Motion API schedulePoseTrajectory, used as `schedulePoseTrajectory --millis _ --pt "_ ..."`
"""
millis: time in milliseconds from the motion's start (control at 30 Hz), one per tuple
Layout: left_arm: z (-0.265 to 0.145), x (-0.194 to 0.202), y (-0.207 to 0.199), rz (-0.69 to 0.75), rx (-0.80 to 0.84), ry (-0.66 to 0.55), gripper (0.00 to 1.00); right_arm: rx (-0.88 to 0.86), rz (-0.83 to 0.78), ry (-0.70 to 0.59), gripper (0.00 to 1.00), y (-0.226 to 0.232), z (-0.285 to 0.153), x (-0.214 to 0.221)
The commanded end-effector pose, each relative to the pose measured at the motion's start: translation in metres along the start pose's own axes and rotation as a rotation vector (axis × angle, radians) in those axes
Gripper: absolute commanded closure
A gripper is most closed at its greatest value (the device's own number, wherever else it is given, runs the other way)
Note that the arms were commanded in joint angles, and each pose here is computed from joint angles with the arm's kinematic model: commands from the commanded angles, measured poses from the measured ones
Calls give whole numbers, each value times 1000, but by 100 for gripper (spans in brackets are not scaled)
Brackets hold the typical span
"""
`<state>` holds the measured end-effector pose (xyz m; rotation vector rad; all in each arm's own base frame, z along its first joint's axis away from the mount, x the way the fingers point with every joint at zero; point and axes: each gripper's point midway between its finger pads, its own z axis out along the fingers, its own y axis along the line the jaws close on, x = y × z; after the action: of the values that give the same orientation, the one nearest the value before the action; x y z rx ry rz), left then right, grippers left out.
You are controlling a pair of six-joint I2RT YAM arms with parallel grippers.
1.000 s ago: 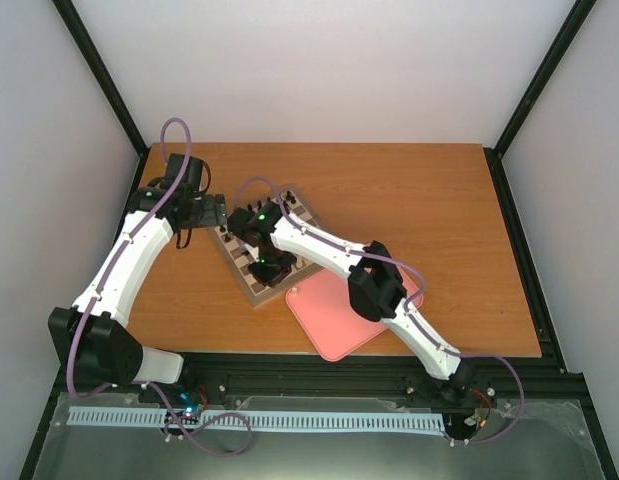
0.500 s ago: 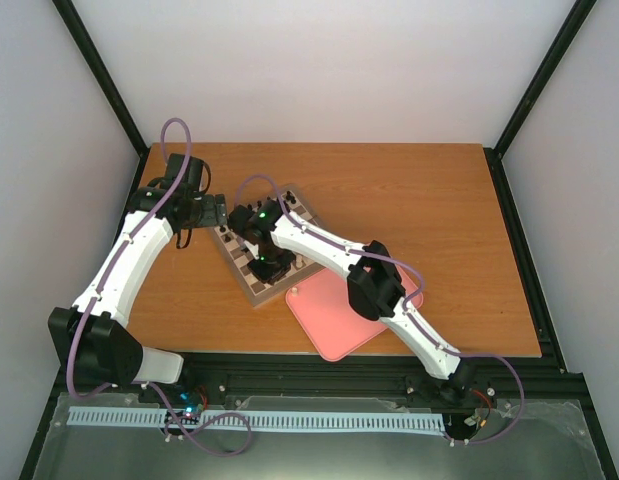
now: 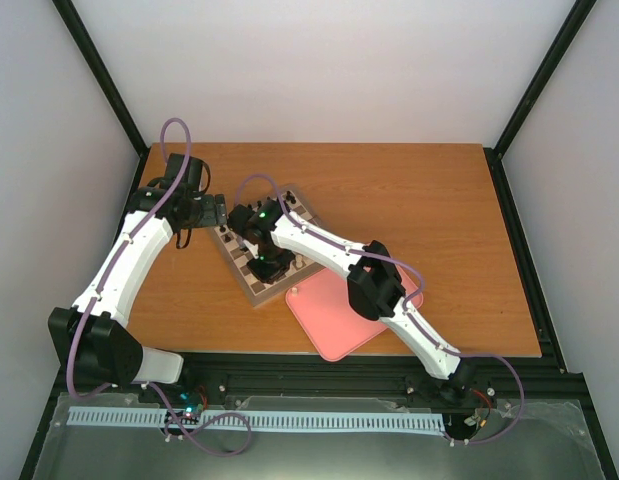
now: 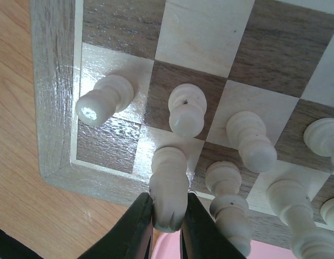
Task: Set up the chess pieces on the board
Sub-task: Place the chess piece on the chessboard.
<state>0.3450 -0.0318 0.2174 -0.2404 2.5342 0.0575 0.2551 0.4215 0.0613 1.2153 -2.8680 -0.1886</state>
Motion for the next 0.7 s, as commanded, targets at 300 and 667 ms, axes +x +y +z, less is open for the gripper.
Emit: schedulePoseTrajectory --millis 300,667 --pt "-1 -4 0 1 6 -16 0 21 -5 -35 84 -3 0 -10" --pt "1 -4 0 3 5 -10 0 -11 -29 -88 67 5 -29 -5"
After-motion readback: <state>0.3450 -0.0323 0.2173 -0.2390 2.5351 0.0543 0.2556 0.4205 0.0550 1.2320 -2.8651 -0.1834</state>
